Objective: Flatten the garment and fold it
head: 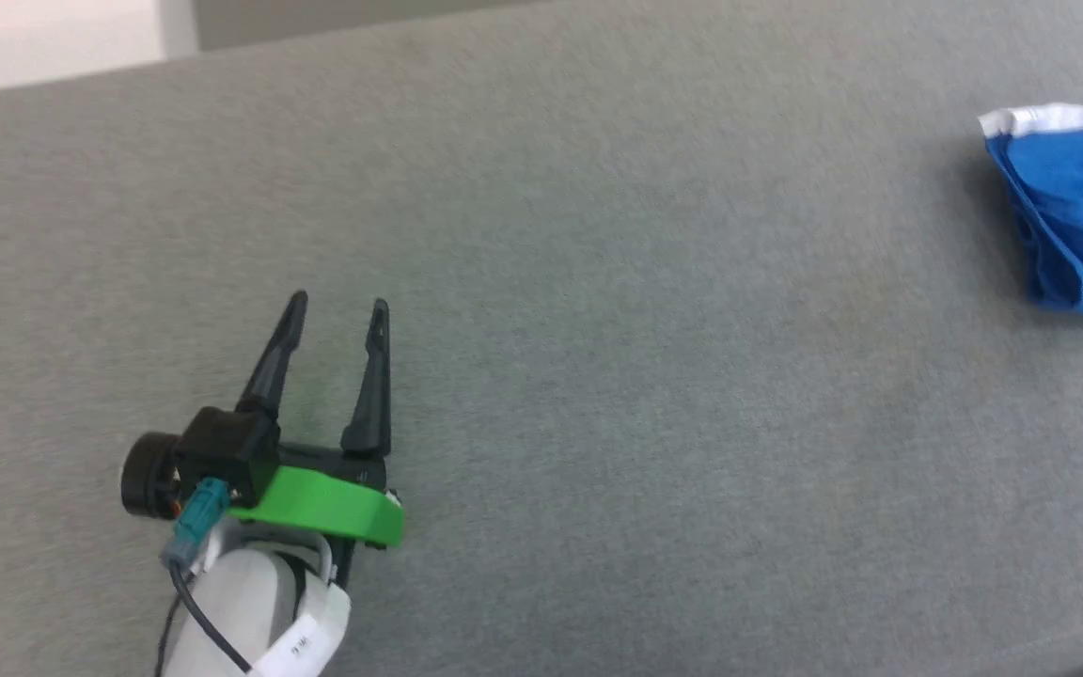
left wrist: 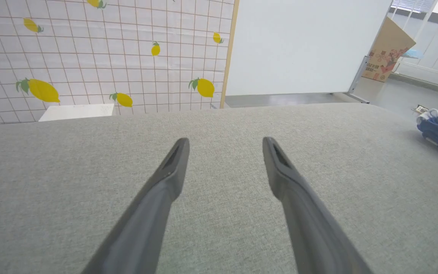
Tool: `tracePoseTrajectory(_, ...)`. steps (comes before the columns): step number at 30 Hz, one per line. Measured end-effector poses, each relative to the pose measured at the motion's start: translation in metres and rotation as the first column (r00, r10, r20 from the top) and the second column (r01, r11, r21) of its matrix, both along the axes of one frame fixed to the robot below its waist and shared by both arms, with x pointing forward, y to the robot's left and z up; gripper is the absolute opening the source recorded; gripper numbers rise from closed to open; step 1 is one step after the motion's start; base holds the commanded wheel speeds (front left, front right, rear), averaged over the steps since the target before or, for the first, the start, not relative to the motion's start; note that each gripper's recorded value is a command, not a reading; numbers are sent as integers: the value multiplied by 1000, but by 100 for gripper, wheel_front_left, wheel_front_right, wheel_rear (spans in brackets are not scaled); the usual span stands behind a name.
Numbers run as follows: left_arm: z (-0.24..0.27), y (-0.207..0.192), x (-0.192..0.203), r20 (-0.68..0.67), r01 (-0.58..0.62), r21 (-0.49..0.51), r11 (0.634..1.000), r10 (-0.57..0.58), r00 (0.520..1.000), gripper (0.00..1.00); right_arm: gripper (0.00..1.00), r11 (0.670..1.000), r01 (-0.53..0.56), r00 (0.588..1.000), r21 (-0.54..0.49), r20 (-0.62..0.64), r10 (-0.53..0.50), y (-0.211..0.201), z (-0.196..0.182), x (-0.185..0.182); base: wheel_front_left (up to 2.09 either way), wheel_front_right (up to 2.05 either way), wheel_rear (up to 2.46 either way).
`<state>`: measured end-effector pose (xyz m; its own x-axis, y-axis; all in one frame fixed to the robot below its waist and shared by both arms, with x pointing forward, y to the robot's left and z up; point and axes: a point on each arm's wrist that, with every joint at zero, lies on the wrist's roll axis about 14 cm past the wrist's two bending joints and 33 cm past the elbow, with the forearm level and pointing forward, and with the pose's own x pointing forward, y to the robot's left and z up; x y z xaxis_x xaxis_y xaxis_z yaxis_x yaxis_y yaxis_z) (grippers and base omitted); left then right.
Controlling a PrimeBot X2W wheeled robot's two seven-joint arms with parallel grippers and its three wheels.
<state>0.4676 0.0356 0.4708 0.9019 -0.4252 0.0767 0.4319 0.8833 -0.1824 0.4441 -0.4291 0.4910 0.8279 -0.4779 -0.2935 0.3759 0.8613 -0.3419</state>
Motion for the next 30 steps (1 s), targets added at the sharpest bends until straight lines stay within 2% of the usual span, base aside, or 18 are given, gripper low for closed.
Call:
tracePoseTrajectory(5,17,20,-19,11,-62,-9,998,63,998,100,100,993,-112,974,26,202,104,39,23,4,0,0,0)
tracePoseTrajectory(9,24,37,-35,11,-111,-8,994,111,994,100,100,981,-193,917,37,362,167,72,41,-1,0,0,0)
tracePoseTrajectory(16,40,69,-60,30,-198,-18,980,198,980,100,100,942,-334,811,39,521,266,140,56,-23,0,0,0)
tracePoseTrajectory(20,48,85,-73,43,-245,-33,969,246,968,100,100,916,-398,770,53,563,302,176,58,-37,0,0,0)
tracePoseTrajectory(27,61,108,-87,69,-315,-47,948,317,946,100,100,873,-481,757,75,539,370,216,43,-52,0,0,0)
tracePoseTrajectory(30,62,114,-93,73,-333,-47,942,336,939,100,100,856,-512,739,64,542,401,228,45,-56,0,0,0)
